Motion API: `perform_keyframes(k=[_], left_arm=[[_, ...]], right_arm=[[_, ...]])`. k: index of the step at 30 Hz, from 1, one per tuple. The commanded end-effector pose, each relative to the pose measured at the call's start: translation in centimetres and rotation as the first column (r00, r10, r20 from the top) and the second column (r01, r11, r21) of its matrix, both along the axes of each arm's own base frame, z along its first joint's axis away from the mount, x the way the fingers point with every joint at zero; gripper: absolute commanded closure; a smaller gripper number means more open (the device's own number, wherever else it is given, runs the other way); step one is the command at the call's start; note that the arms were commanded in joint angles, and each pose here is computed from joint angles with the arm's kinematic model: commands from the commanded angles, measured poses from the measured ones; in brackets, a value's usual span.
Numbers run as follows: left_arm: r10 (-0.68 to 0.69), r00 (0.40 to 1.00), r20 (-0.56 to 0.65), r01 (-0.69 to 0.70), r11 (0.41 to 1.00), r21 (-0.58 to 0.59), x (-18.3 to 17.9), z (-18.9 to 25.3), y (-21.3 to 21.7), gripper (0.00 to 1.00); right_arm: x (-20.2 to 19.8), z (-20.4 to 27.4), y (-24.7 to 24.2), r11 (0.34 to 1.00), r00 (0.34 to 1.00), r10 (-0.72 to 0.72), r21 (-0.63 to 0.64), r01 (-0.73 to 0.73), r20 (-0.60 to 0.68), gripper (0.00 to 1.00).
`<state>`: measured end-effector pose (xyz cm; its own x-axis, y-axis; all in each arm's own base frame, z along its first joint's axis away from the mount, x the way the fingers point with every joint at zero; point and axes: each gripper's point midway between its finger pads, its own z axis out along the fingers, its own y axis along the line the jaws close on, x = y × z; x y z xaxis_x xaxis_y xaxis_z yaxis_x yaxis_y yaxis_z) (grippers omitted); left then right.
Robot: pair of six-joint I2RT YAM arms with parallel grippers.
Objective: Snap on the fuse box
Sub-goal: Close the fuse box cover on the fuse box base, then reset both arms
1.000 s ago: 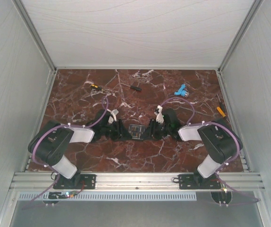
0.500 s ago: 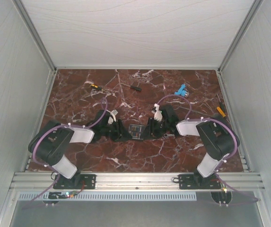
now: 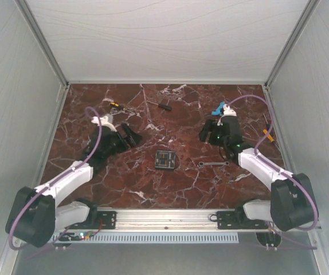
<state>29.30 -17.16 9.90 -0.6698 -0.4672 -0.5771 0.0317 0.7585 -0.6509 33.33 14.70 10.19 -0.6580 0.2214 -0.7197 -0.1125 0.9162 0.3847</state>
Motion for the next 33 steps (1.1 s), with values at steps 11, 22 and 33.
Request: perform_keyframes(k=[11,22,33], left_arm=[[0.545,0.712,0.443,-0.690,0.661,0.295,4.8,2.3,20.1,0.01],[0.274,0.718,0.639,-0.563,0.769,0.303,6.2,2.4,18.8,0.01],[0.106,0.788,0.606,-0.390,0.848,0.359,8.3,-0.2,16.9,0.00]], right_arm=[[4.5,0.0,-15.1,0.793,0.811,-0.316,-0.332,0.511,0.493,0.17],[5.8,-2.8,-14.3,0.917,0.859,-0.151,-0.256,0.307,0.489,0.02],[5.8,-2.8,-14.4,0.918,0.859,-0.149,-0.255,0.305,0.490,0.02]])
